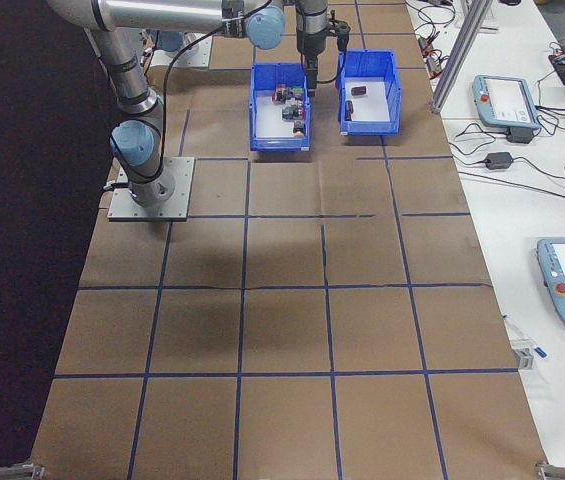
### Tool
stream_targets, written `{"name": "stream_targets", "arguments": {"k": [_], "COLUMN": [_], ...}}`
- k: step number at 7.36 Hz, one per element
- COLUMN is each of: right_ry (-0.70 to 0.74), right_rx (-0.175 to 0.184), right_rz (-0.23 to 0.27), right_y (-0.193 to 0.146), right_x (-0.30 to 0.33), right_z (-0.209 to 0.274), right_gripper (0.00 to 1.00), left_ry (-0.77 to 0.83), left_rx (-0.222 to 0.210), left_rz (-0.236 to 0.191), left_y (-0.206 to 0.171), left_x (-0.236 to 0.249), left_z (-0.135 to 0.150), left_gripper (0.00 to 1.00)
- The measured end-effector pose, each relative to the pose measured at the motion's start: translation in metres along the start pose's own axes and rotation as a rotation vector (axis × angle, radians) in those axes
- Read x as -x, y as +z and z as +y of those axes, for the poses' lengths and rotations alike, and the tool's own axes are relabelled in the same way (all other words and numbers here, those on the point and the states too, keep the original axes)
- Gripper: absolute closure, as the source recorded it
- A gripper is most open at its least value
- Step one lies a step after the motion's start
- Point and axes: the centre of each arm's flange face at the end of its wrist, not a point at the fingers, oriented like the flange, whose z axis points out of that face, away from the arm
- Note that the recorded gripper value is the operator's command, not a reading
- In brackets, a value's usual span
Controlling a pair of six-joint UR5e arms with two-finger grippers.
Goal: Place battery box in front
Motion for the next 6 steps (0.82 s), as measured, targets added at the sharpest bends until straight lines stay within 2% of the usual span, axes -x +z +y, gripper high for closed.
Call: {"name": "stream_targets", "arguments": {"k": [2,6], "right_ry": [0.006,0.007], "right_rx": [0.018,0.020], "right_rz": [0.001,0.002], "right_y": [0.0023,0.0018], "right_x": [-0.0024,-0.0029], "right_z": [0.0004,0.0012], "right_gripper": [0.00,0.00], "left_ry": [0.001,0.012], "left_rx": [0.002,0.013], "left_rz": [0.002,-0.009], "left_y": [0.0017,0.0060], "left_x": [-0.0003,0.0016], "left_z": [-0.0011,-0.0026], "left_gripper": [0.00,0.00]}}
